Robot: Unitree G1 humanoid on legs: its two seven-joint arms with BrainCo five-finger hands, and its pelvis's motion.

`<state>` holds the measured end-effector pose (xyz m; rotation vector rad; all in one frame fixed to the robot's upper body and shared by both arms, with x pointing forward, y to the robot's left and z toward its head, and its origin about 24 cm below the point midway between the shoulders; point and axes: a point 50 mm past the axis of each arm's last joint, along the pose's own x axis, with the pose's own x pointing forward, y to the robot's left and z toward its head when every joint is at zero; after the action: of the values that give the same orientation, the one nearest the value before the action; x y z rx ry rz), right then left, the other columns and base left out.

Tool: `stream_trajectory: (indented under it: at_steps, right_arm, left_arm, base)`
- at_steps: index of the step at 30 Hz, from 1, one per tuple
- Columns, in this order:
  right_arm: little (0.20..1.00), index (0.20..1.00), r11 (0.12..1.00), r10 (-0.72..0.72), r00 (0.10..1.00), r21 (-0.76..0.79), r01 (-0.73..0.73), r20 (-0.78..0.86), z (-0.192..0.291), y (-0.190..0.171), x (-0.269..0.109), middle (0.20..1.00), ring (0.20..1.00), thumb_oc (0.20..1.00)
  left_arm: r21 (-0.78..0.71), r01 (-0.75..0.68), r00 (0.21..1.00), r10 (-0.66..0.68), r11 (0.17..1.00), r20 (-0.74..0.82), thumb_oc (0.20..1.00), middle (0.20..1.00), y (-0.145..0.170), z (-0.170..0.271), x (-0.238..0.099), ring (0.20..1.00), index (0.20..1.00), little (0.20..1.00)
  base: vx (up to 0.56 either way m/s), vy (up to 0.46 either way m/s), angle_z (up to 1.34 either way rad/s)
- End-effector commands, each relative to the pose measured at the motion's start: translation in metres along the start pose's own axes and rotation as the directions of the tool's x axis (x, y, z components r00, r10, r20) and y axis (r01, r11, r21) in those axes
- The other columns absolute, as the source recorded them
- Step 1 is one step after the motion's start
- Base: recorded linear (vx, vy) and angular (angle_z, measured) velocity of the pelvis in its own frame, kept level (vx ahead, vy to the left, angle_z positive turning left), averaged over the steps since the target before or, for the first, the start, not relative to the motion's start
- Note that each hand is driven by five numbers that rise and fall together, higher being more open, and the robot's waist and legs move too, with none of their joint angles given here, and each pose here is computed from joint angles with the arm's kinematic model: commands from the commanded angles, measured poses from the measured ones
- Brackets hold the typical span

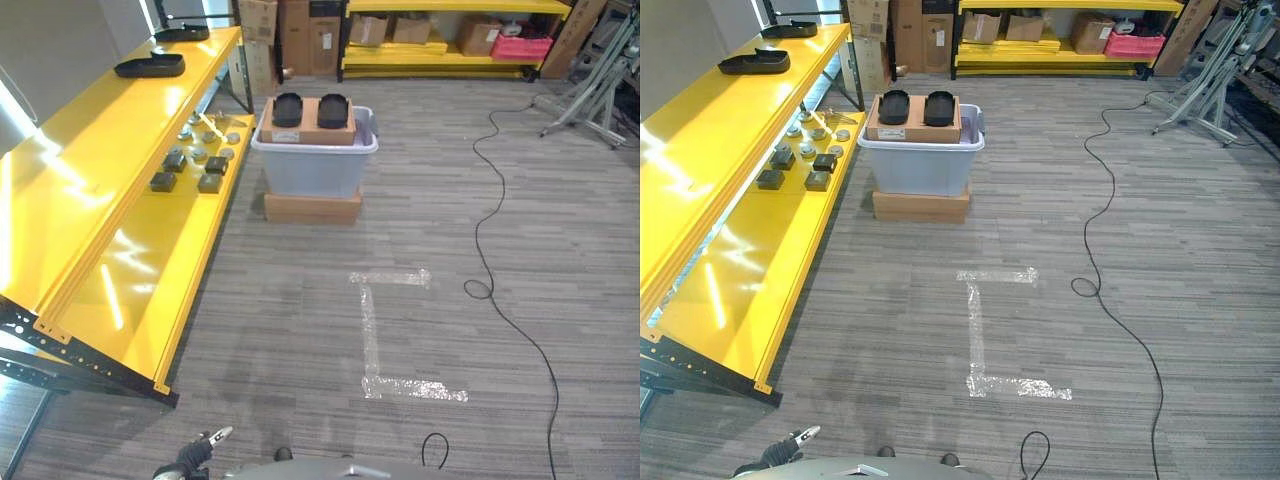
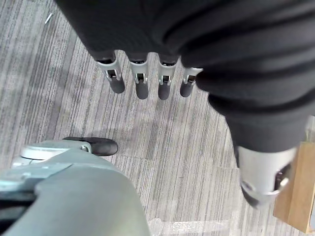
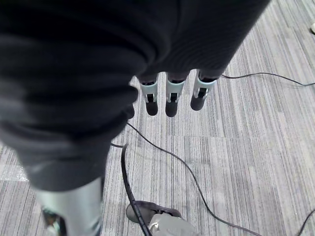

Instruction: Move parts from the plastic box to the shelf.

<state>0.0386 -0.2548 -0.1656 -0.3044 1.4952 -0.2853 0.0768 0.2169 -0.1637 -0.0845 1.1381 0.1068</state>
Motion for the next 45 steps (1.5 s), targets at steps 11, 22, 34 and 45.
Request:
stream_trajectory:
  at_steps: [11, 22, 34, 45]
  right_arm:
    - [1.000, 1.000, 0.999, -0.026, 0.997, -0.027, 0.024, -0.071, -0.006, -0.003, 0.000, 1.000, 1.000, 1.000]
    - [1.000, 1.000, 0.997, -0.034, 0.998, -0.071, 0.030, -0.052, -0.003, -0.003, 0.000, 1.000, 1.000, 1.000]
    - [1.000, 1.000, 0.968, 0.024, 0.978, 0.241, -0.075, 0.208, 0.042, -0.005, -0.003, 1.000, 1.000, 1.000]
    - [1.000, 1.000, 0.859, -0.129, 0.491, 0.344, -0.378, 0.862, 0.198, -0.042, -0.118, 1.000, 1.000, 1.000]
  left_arm:
    - [0.057, -0.086, 0.996, 0.087, 0.995, -0.016, 1.000, 1.000, 0.005, 0.009, 0.004, 1.000, 1.000, 1.000]
    - [0.086, -0.069, 0.990, 0.079, 0.994, -0.115, 1.000, 1.000, 0.003, -0.001, 0.003, 1.000, 1.000, 1.000]
    - [-0.054, -0.079, 0.983, 0.087, 0.995, 0.162, 1.000, 1.000, 0.001, 0.042, 0.006, 1.000, 1.000, 1.000]
    - [-0.089, 0.110, 0.611, 0.003, 0.990, 0.792, 1.000, 1.000, -0.006, 0.215, -0.066, 1.000, 1.000, 1.000]
  base:
    - [0.00, 0.000, 0.00]
    - [0.00, 0.000, 0.00]
    - [0.00, -0.001, 0.00]
    - [-0.02, -0.003, 0.00]
